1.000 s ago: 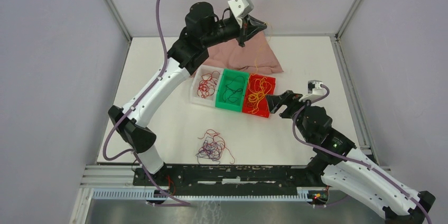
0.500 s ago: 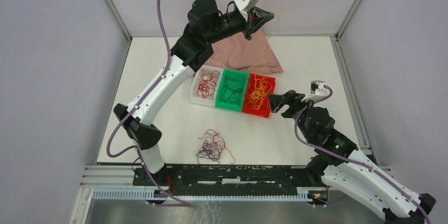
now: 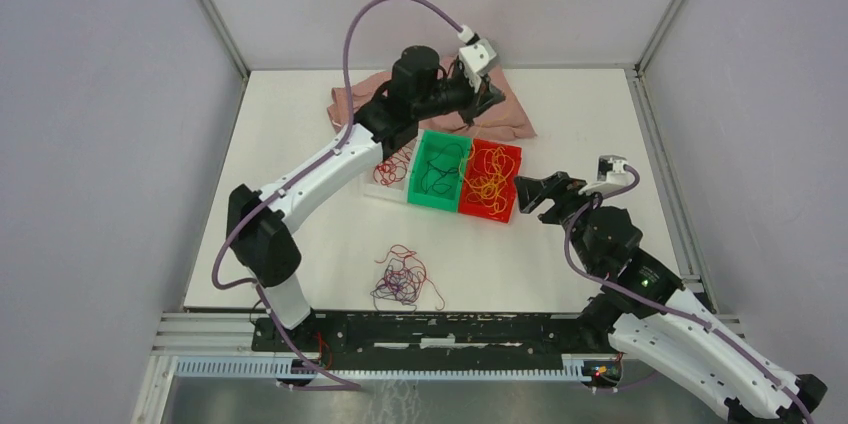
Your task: Untangle the cables
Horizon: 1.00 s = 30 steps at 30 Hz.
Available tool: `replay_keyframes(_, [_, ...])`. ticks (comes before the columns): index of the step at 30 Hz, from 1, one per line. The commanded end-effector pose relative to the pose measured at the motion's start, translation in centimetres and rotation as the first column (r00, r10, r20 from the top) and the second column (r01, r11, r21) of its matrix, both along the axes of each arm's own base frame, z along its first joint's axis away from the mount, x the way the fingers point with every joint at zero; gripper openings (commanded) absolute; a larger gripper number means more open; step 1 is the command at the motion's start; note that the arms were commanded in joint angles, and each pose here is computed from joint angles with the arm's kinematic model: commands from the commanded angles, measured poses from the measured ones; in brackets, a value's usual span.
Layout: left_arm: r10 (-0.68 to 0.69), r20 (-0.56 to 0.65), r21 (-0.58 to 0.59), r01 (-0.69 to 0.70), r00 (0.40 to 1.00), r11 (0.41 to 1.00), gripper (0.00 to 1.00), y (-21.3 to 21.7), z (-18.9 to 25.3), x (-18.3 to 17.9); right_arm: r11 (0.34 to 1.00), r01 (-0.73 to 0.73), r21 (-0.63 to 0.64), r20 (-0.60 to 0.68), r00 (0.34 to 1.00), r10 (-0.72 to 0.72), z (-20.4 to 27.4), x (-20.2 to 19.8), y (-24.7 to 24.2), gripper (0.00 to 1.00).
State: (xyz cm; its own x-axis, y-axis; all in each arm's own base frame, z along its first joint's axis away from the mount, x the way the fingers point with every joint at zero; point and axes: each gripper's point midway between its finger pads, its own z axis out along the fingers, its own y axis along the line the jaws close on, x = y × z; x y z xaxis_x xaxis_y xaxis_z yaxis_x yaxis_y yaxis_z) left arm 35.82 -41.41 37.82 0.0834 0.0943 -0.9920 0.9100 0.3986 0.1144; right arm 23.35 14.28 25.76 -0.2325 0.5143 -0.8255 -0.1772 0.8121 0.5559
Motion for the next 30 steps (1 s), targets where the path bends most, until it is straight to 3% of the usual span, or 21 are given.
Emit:
replay_keyframes(1, [-0.004,-0.108,0.014,0.005,0.994,1.000,0.03,0.8,-3.4,-1.6,0.999,0.043,0.018,0.029,0.999,-0.044,0.8,0.1,-1.0,0.88])
replay_keyframes(5, [-0.007,-0.203,0.054,0.019,0.979,0.998,0.03,0.6,-7.5,-2.0,0.998,0.059,0.024,0.025,0.998,-0.060,0.7,0.1,-1.3,0.87])
replay_keyframes(9, [-0.050,-0.264,0.055,0.067,0.963,0.996,0.03,-0.5,-8.8,-2.5,0.997,0.074,0.031,0.018,0.997,-0.074,0.4,0.0,-1.6,0.87])
replay_keyframes(19, [-0.132,-0.205,-0.003,0.134,0.970,0.991,0.03,-6.2,-4.4,-2.3,0.993,0.112,0.039,0.015,0.994,-0.112,-0.2,-0.2,-2.7,0.85])
replay_keyframes(30, [-0.142,-0.237,0.072,0.163,0.961,0.984,0.03,-7.8,-9.4,-1.0,0.993,0.112,0.032,0.017,0.993,-0.113,-0.2,-0.5,-2.9,0.83])
